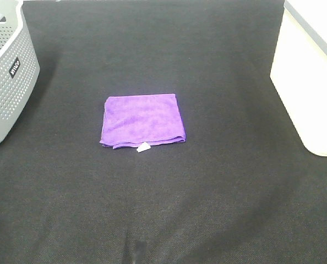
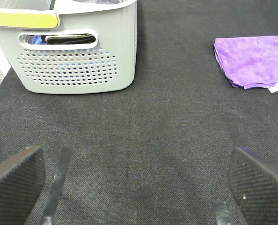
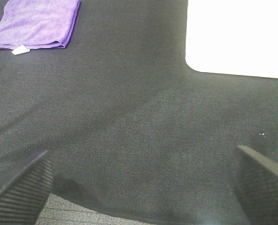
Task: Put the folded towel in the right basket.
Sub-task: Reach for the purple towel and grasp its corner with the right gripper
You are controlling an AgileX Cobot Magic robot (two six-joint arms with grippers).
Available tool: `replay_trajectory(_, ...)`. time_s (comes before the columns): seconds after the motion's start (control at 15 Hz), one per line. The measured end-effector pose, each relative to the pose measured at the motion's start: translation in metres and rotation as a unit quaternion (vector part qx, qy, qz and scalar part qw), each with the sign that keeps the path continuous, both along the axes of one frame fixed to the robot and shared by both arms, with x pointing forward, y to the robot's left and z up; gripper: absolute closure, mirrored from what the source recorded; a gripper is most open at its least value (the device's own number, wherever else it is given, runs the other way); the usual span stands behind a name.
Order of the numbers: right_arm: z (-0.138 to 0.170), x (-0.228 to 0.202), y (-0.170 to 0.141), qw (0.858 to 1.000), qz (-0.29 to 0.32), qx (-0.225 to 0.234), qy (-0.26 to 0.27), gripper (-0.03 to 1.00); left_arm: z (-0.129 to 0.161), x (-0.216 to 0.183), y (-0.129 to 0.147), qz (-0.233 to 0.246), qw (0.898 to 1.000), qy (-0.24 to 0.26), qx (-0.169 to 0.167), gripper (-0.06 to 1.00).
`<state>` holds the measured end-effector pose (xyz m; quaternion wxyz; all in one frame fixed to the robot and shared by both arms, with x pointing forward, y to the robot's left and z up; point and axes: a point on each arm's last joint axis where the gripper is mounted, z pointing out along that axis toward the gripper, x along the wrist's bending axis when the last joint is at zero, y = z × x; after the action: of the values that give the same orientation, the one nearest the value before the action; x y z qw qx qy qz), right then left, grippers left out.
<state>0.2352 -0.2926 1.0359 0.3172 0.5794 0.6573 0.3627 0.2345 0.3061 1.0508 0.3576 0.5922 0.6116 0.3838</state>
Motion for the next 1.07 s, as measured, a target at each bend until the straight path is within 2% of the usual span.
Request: replay_trajectory(1.07, 0.0, 0.0, 0.0, 1.0, 0.0, 0.0, 0.0, -0.01, 0.0, 0.0, 0.0, 0.0, 1.0, 0.0, 0.0, -0.04)
